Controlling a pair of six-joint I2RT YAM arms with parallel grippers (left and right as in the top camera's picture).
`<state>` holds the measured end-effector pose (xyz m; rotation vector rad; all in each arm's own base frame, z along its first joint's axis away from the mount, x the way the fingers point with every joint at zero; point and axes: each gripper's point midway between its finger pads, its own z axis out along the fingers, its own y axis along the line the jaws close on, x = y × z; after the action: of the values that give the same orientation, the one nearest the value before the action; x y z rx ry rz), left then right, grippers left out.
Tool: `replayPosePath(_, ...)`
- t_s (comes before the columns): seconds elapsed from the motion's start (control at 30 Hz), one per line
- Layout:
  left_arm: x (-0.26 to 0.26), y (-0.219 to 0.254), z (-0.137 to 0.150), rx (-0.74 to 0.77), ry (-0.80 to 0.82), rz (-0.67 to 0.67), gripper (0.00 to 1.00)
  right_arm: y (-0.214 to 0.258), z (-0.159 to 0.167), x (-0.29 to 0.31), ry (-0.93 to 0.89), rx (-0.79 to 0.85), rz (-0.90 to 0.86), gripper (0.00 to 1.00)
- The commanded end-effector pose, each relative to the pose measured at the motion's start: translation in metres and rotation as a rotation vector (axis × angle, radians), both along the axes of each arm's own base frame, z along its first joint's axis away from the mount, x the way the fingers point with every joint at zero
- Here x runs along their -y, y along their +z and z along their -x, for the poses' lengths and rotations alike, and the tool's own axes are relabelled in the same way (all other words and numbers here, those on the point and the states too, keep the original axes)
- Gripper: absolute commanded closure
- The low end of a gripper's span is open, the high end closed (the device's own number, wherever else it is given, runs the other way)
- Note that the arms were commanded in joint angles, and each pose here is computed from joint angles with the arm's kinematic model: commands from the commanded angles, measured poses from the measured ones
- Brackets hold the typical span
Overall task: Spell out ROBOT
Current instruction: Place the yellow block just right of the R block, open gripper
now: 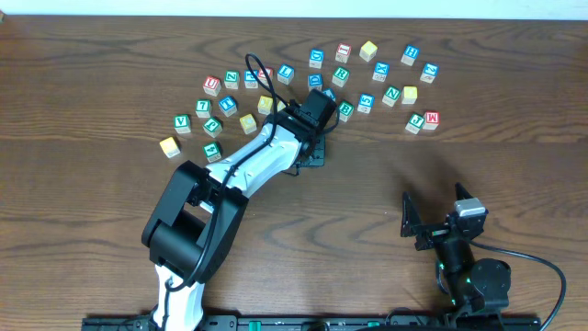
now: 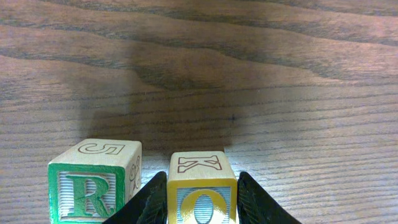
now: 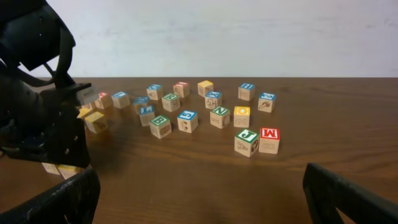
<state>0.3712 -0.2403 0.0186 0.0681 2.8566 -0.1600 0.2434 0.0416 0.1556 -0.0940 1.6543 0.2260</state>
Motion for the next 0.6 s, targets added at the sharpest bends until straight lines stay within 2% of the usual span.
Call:
replayPosePath(0.0, 0.007, 0.019, -0.005, 0.029, -0.060, 0.016, 0.65, -0.001, 0.000, -0.001, 0.008, -0.001, 0.005, 0.01)
replayPosePath(0.13, 0.012, 0.062, -0.014, 0.122, -0.109, 0.048, 0.59, -0.001, 0.000, -0.001, 0.008, 0.000, 0.005, 0.01)
replayPosePath(0.3, 0.000, 0.115, -0.019, 0.221, -0.085, 0.094, 0.59, -0.001, 0.000, -0.001, 0.008, 0.000, 0.005, 0.01)
replayPosePath(0.43, -0.030, 0.154, -0.019, 0.270, -0.027, 0.113, 0.59, -0.001, 0.000, -0.001, 0.008, 0.000, 0.005, 0.01)
replayPosePath(0.57, -0.061, 0.170, -0.021, 0.284, 0.036, 0.108, 0.59, -0.001, 0.000, -0.001, 0.008, 0.000, 0.005, 0.01)
